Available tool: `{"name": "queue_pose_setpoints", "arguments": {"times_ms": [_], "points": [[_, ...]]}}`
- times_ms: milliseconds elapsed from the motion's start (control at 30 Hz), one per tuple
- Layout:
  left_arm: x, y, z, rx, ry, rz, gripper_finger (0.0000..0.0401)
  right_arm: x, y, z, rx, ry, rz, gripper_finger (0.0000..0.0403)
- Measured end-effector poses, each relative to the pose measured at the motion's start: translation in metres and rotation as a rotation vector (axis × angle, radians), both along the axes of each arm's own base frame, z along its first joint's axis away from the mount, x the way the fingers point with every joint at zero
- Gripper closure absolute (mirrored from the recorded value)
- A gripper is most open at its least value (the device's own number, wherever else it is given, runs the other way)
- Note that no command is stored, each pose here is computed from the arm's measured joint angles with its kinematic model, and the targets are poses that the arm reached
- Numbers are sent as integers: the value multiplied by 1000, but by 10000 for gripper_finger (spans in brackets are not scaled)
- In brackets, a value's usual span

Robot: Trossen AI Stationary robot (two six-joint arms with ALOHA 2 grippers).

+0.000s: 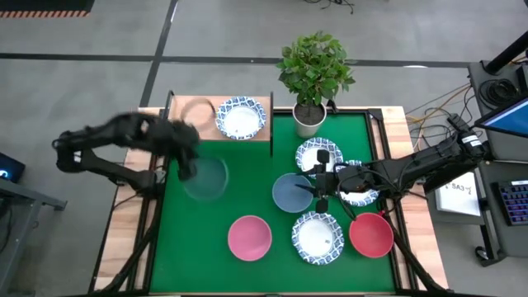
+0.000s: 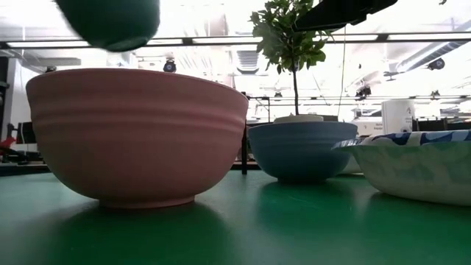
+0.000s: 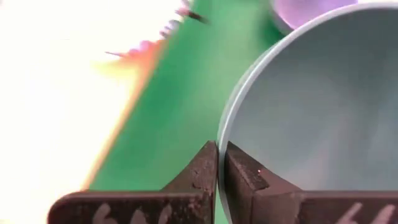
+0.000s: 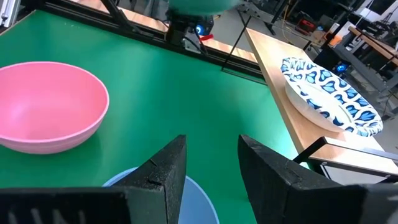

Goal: Place and stack bowls onto a shelf
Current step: Put the green bowl on the shelf

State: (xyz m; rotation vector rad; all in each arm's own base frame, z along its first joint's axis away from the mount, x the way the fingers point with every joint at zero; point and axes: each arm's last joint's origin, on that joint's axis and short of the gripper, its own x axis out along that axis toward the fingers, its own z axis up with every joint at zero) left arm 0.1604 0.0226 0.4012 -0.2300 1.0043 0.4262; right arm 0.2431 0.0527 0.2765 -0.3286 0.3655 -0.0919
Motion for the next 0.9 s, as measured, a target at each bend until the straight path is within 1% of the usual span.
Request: {"name": "queue_pose_setpoints", "arguments": {"times_ms": [133, 233, 300, 433, 467, 533, 633, 767, 900], "points": [[-22, 38, 27, 67, -54, 194, 401, 0, 0, 0, 0, 0, 0, 268], [-38, 69, 35, 92, -47, 330, 401, 0, 0, 0, 0, -1, 0, 268], [-48, 93, 32, 63, -26, 394, 401, 0, 0, 0, 0, -1, 0, 268], [-65, 143, 17, -72, 0, 489, 401, 0, 0, 0, 3, -2, -1, 268], [-68, 155, 11, -101, 24, 504, 401, 0, 0, 0, 3, -2, -1, 268], [-66, 173, 2, -170, 19, 490, 401, 0, 0, 0, 3, -2, -1, 268], [-59, 188, -5, -205, 50, 496, 401, 0, 0, 0, 9, 0, -3, 268], [-51, 206, -12, -210, 122, 533, 401, 0, 0, 0, 6, 3, -2, 268], [-48, 217, -18, -198, 226, 575, 401, 0, 0, -1, 3, 10, 2, 268]]}}
